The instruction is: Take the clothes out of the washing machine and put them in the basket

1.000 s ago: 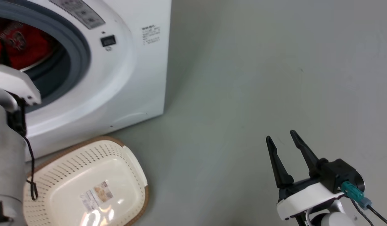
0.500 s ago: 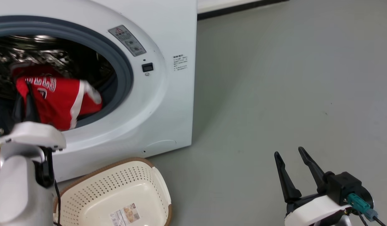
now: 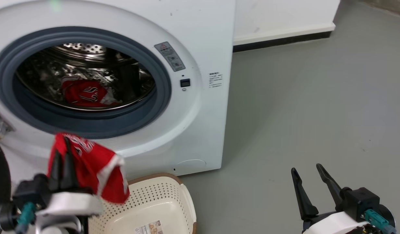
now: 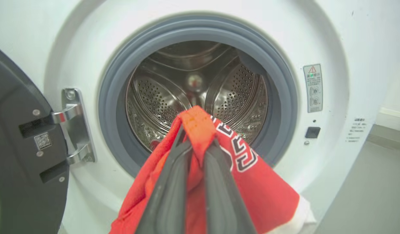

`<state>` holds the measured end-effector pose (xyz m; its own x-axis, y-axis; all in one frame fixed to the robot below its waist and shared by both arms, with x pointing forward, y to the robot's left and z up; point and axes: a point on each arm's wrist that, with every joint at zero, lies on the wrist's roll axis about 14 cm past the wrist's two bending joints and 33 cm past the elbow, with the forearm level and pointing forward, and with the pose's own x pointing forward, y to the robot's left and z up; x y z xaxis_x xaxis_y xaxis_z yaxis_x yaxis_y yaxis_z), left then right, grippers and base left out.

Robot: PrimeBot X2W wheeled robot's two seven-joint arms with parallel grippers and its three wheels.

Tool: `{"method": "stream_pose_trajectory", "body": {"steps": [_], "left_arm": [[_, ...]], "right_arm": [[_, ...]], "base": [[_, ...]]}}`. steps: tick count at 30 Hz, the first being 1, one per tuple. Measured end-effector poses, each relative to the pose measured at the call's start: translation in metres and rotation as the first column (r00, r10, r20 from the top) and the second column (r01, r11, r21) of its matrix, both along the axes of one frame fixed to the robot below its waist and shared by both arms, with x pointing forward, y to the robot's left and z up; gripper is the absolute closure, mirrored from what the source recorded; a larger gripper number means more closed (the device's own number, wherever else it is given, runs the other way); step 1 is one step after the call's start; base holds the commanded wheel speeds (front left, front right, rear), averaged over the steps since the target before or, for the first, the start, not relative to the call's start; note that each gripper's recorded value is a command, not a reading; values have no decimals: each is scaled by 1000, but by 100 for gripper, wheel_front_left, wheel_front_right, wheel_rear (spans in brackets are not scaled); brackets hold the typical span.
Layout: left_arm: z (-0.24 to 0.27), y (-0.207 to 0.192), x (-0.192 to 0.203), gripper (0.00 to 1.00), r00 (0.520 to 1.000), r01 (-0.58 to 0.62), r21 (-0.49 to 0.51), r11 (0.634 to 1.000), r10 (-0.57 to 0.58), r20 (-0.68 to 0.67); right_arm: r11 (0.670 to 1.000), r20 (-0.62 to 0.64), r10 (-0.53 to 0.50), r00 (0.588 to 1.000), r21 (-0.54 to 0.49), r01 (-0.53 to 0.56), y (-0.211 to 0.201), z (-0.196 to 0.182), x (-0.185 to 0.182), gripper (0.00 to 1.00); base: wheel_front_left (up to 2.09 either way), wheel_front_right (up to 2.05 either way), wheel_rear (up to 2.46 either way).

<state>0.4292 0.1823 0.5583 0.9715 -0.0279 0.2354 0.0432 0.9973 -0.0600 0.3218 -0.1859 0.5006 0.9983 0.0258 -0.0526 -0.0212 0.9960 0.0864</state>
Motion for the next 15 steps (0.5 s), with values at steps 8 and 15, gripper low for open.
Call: {"method": "stream_pose_trajectory", "body": {"steps": [8,15], "left_arm": [[-66,-6,-49,100,974,-11,-45,999,1,-225],[-146,-16,-60,100,888,-31,-86,996,-12,-459]], "right_arm": [[999,-20,52,998,-2,-52,15,-4,11,0],[996,-54,84,995,0,-85,24,-17,35,0]], "base": [[0,0,0],[0,0,0]]}}
